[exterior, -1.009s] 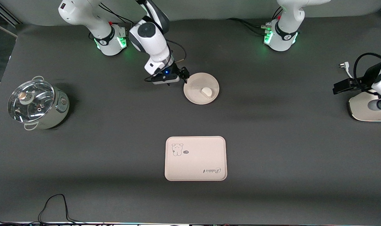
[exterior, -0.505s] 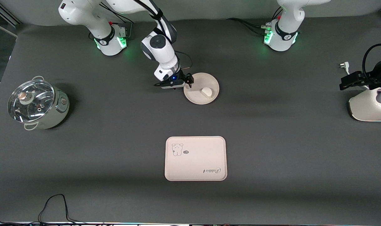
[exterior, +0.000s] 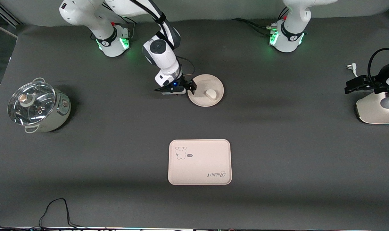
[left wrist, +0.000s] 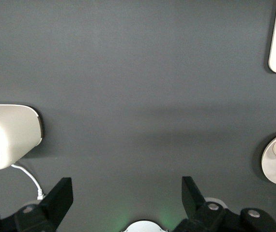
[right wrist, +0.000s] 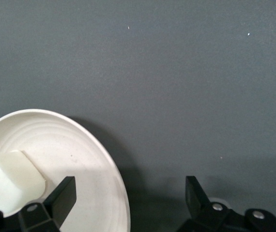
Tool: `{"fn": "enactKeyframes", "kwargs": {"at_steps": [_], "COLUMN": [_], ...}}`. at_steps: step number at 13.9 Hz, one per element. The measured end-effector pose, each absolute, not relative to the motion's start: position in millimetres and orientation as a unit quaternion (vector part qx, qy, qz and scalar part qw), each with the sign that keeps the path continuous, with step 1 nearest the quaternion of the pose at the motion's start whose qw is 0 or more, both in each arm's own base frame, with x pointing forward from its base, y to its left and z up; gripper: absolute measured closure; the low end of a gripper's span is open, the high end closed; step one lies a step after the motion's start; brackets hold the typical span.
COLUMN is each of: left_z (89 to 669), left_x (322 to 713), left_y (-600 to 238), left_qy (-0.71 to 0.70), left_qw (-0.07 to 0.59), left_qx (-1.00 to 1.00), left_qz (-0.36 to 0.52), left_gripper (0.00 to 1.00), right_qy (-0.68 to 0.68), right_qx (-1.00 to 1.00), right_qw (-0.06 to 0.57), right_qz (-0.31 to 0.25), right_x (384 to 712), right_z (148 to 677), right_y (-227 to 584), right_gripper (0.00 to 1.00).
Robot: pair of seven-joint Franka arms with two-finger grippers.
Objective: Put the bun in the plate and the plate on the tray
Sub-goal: 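Lower the right gripper to the plate rim and close on it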
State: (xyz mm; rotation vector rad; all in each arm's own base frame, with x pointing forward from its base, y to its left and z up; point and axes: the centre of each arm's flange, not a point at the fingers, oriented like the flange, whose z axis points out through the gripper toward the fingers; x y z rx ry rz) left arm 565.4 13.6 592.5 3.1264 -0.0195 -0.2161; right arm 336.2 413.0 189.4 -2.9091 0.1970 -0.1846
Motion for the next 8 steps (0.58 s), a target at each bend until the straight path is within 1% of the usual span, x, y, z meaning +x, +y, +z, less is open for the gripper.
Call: {"fn": "enactKeyframes", "kwargs": {"at_steps": [4, 7, 8], "left_z": [589, 591, 591], "left_x": [574, 575, 575], "left_y": [14, 14, 14], "left_qy": [-0.006, -0.006, -0.006], "left_qw": [0.004, 0.004, 0.004], "left_qx": [0.998, 0.998, 0.998], "left_qz": [-0.070, -0.067, -0.067], "left_gripper": [0.00, 0.00, 0.00], "right_qy": [0.063, 0.055, 0.055], "right_qx": [-0.991, -0.992, -0.992], "right_qw": [0.103, 0.104, 0.104], "right_qz": [-0.058, -0.054, -0.054], "right_x": [334, 327, 326], "right_z": [177, 176, 176], "right_y": [417, 423, 424], "right_gripper": [0.00, 0.03, 0.12]}}
